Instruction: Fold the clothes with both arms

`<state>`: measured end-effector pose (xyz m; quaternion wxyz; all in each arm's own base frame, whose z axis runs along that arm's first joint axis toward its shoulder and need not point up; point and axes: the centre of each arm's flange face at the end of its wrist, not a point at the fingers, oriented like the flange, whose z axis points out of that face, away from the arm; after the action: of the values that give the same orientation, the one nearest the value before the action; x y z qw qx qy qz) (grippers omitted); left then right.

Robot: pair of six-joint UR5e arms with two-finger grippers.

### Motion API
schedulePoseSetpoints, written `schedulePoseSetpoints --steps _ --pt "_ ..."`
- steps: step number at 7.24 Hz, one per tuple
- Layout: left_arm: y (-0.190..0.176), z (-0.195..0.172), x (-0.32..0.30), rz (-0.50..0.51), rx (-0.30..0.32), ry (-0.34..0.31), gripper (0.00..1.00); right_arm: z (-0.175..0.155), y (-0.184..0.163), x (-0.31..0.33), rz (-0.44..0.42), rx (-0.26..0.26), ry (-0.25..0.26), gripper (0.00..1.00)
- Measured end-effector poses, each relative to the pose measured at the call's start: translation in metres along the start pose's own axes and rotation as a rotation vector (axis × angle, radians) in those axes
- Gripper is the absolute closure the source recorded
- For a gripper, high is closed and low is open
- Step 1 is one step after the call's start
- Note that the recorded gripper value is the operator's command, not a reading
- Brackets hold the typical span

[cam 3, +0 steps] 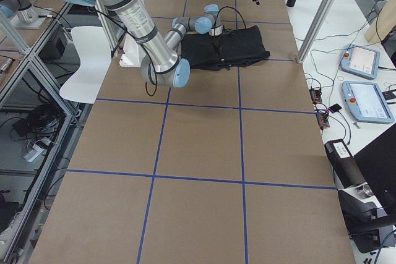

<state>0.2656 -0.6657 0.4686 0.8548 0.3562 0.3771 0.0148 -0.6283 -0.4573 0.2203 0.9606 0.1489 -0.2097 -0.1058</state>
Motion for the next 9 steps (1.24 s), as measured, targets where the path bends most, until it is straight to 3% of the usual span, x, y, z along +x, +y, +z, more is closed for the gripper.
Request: schedulePoseSetpoints --steps 2,5,7,9 --pt "0.0 0.0 0.001 0.0 0.0 0.001 0.0 0.004 -0.007 0.015 -0.011 -0.02 0.035 0.0" --pt "0.0 0.001 0.0 0.0 -0.002 -0.001 0.0 0.036 -0.038 0.102 -0.035 -0.062 0.11 0.0" --pt "0.0 0.001 0.0 -0.001 -0.003 -0.002 0.0 0.014 -0.068 0.125 -0.013 -0.043 0.084 0.0" --pt "-0.002 -0.001 0.003 -0.005 0.0 0.006 0.0 -0.018 -0.098 0.106 0.022 0.01 0.002 0.0"
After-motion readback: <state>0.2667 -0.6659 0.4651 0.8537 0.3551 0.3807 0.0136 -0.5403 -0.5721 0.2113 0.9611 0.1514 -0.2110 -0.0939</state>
